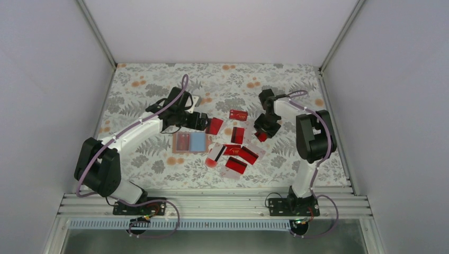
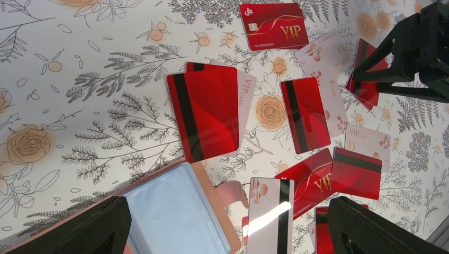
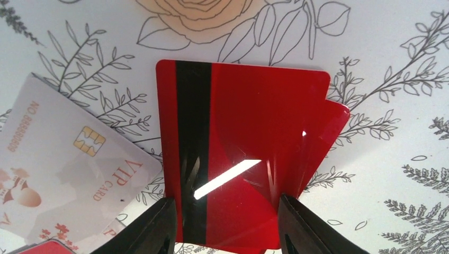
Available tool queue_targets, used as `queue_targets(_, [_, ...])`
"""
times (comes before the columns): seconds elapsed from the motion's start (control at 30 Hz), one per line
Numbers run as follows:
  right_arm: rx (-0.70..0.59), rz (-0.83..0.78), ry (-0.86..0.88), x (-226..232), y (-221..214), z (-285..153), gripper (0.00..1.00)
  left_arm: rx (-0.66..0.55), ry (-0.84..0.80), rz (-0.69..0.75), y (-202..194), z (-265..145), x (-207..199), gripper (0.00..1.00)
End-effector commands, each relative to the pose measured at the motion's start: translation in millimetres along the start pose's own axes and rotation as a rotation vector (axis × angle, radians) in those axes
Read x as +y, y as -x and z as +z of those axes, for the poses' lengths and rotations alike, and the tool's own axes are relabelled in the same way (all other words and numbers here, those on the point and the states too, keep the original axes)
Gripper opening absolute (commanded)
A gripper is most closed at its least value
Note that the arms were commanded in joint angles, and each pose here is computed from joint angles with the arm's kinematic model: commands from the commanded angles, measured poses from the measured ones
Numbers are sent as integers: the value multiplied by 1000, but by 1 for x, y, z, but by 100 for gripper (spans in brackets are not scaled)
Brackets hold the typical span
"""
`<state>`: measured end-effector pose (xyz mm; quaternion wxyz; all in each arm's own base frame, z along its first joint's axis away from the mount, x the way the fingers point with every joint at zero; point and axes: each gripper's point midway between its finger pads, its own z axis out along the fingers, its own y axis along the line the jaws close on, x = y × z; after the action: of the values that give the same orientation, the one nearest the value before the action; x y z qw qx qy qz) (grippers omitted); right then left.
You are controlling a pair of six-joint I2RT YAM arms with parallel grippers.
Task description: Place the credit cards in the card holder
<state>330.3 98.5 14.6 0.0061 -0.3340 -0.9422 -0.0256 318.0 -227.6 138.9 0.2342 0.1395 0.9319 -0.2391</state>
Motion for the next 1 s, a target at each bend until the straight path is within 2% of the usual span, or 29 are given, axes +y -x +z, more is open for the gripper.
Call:
queue_targets(0.0, [10, -20, -70, -24, -6, 13, 49, -5, -9, 17, 7, -1, -5, 93])
queue_targets(0.1, [5, -41, -76, -28, -7, 9, 55, -8, -13, 12, 9, -1, -6, 93])
queue_targets(0.2, [3, -76, -71, -29, -8, 4, 77, -16, -14, 9, 12, -3, -7, 93])
queue_targets(0.23, [0, -82, -67, -28, -8, 3, 81, -17, -13, 7, 12, -3, -7, 93])
queue_targets(0.37, [2, -98, -40, -23, -8, 0, 88, -21, -15, -2, 11, -4, -8, 93])
queue_targets(0.47, [12, -108, -39, -21, -8, 8, 87, -20, -13, -4, 9, -6, -7, 93])
queue_targets(0.6, [12, -121, -67, -21, -4, 20, 81, -21, -3, -3, 7, -9, -6, 93])
queue_targets(0.8, [33, -136, -101, -31, -8, 43, 63, -20, 9, -1, 5, -13, -4, 93])
queue_targets(0.97, [60, -147, -90, -37, -18, 51, 56, -19, 12, -7, 3, -13, -3, 93])
